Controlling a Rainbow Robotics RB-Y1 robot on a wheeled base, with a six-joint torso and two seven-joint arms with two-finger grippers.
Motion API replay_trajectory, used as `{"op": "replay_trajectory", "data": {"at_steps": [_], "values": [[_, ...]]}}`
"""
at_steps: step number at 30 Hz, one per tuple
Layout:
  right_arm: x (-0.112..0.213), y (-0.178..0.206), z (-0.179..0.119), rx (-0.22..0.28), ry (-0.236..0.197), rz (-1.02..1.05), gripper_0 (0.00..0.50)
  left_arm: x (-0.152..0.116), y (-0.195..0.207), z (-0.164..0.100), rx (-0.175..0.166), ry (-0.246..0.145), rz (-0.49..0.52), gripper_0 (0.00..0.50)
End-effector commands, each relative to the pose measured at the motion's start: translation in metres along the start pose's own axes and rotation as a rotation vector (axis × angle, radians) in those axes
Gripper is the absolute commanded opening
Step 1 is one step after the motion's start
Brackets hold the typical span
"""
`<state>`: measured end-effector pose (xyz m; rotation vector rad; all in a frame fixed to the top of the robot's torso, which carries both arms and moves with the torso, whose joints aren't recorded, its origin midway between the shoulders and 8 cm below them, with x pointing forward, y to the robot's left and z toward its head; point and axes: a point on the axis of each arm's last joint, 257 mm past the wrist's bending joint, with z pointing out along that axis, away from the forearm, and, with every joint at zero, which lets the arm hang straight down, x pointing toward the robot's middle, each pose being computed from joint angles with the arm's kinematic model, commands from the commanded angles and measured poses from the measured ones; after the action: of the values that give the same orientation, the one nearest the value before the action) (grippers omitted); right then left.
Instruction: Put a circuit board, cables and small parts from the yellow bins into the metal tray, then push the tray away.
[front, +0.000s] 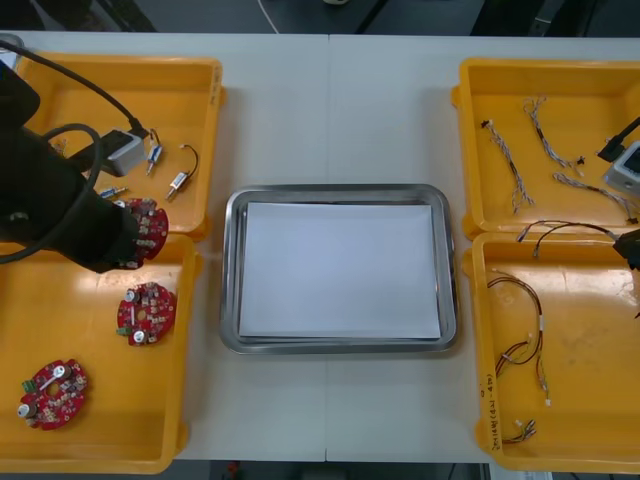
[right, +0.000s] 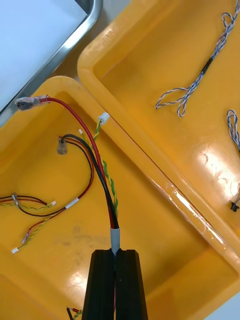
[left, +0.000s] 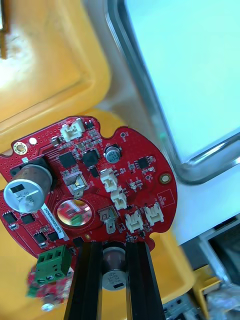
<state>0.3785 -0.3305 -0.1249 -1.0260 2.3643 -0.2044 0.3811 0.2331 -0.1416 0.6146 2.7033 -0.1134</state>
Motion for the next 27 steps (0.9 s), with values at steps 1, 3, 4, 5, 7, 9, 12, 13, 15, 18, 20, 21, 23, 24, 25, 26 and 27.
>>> {"op": "replay_trajectory", "data": {"at_steps": [1, 3, 4, 5, 7, 9, 12, 13, 15, 18, 20, 21, 23, 24, 25, 26, 27], "values": [[-0.011, -0.001, -0.012, 0.027, -0.008, -0.031, 0.000, -0.031, -0.046, 0.001, 0.024, -0.048, 0.031, 0.000], [-0.013, 0.000, -0.013, 0.023, -0.012, -0.039, 0.000, -0.036, -0.062, 0.006, 0.031, -0.047, 0.029, 0.001], [-0.013, 0.001, -0.012, 0.021, -0.012, -0.041, 0.000, -0.038, -0.065, 0.008, 0.030, -0.049, 0.030, 0.001], [-0.014, 0.001, -0.013, 0.020, -0.015, -0.041, 0.000, -0.041, -0.076, 0.011, 0.035, -0.047, 0.030, 0.000], [-0.015, 0.001, -0.013, 0.017, -0.018, -0.042, 0.000, -0.043, -0.089, 0.016, 0.036, -0.046, 0.034, 0.000], [-0.015, 0.001, -0.013, 0.017, -0.019, -0.043, 0.000, -0.047, -0.102, 0.019, 0.037, -0.047, 0.031, 0.001], [-0.015, 0.000, -0.013, 0.020, -0.017, -0.043, 0.000, -0.048, -0.116, 0.024, 0.040, -0.043, 0.032, 0.000], [-0.015, 0.000, -0.014, 0.023, -0.018, -0.044, 0.000, -0.046, -0.124, 0.029, 0.039, -0.036, 0.030, 0.003], [-0.015, -0.001, -0.014, 0.024, -0.018, -0.043, 0.000, -0.043, -0.131, 0.035, 0.034, -0.025, 0.031, 0.001], [-0.015, -0.002, -0.013, 0.029, -0.015, -0.044, 0.000, -0.039, -0.136, 0.047, 0.003, -0.017, 0.035, 0.001], [-0.015, -0.002, -0.013, 0.031, -0.014, -0.039, 0.000, -0.036, -0.136, 0.056, -0.022, -0.008, 0.032, 0.002], [-0.015, -0.002, -0.013, 0.031, -0.014, -0.038, 0.000, -0.035, -0.138, 0.061, -0.027, 0.000, 0.030, 0.003], [-0.015, -0.002, -0.013, 0.031, -0.013, -0.038, 0.000, -0.034, -0.141, 0.067, -0.024, 0.006, 0.023, 0.002], [-0.015, -0.002, -0.013, 0.031, -0.013, -0.039, 0.000, -0.034, -0.142, 0.070, -0.022, 0.008, 0.016, 0.001], [-0.015, -0.002, -0.013, 0.033, -0.013, -0.036, 0.000, -0.035, -0.145, 0.075, -0.016, 0.010, 0.009, 0.001], [-0.015, -0.002, -0.013, 0.035, -0.013, -0.040, 0.000, -0.036, -0.146, 0.079, -0.013, 0.009, 0.004, 0.002], [-0.015, -0.002, -0.012, 0.033, -0.011, -0.037, 0.000, -0.037, -0.148, 0.083, -0.012, 0.009, -0.004, 0.002]]}}
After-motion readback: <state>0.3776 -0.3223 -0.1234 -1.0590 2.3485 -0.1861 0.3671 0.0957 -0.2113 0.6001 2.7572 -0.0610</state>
